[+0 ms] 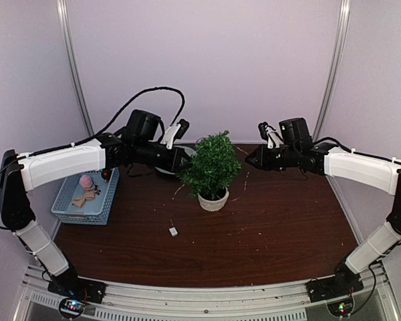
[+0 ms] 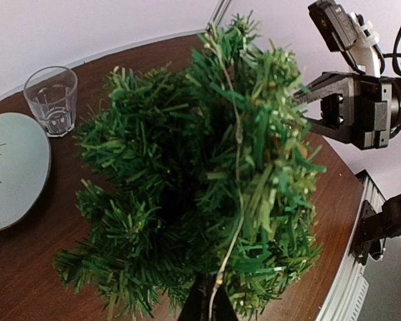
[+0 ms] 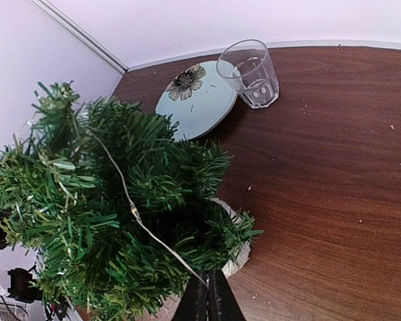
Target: Decorate the small christmas tree
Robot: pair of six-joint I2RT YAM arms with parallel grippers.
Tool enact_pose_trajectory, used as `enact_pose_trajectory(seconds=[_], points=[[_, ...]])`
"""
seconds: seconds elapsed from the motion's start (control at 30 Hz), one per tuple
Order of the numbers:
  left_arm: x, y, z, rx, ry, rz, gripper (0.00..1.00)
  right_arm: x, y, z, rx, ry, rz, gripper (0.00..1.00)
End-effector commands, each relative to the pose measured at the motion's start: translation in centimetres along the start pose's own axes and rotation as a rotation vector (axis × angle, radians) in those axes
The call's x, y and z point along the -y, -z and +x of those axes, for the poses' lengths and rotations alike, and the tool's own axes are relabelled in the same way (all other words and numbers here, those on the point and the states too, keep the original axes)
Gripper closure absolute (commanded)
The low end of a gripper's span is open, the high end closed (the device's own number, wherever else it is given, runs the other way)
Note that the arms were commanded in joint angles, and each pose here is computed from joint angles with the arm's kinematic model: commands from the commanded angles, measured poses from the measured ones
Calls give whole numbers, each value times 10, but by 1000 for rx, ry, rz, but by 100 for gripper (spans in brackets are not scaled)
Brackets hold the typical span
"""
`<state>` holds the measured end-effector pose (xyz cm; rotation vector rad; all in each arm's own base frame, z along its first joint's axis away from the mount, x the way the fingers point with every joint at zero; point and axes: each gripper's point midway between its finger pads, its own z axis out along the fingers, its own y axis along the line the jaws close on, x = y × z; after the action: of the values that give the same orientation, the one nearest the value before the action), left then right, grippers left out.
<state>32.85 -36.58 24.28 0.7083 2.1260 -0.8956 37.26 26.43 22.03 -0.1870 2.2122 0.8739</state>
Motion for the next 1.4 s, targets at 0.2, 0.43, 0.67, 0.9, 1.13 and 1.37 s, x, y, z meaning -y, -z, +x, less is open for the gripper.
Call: enact_pose_trajectory(seconds=[0.2, 0.43, 0.67, 0.9, 1.13, 1.37], points=[[7, 12, -12, 75, -75, -5, 89, -2, -8, 9, -30, 9, -21, 100], [2, 33, -15, 73, -103, -48, 63, -4, -9, 8, -35, 21, -27, 100], [-5, 68, -27, 96, -127, -11, 51, -6, -8, 6, -37, 32, -32, 100], [11, 56, -42, 31, -211, 130, 68, -7, -8, 6, -41, 36, -36, 100], [14, 33, -43, 0, -211, 204, 80, -8, -6, 5, -37, 38, -38, 100], [15, 24, -35, -21, -203, 244, 86, -8, -8, 6, -42, 36, -42, 100]])
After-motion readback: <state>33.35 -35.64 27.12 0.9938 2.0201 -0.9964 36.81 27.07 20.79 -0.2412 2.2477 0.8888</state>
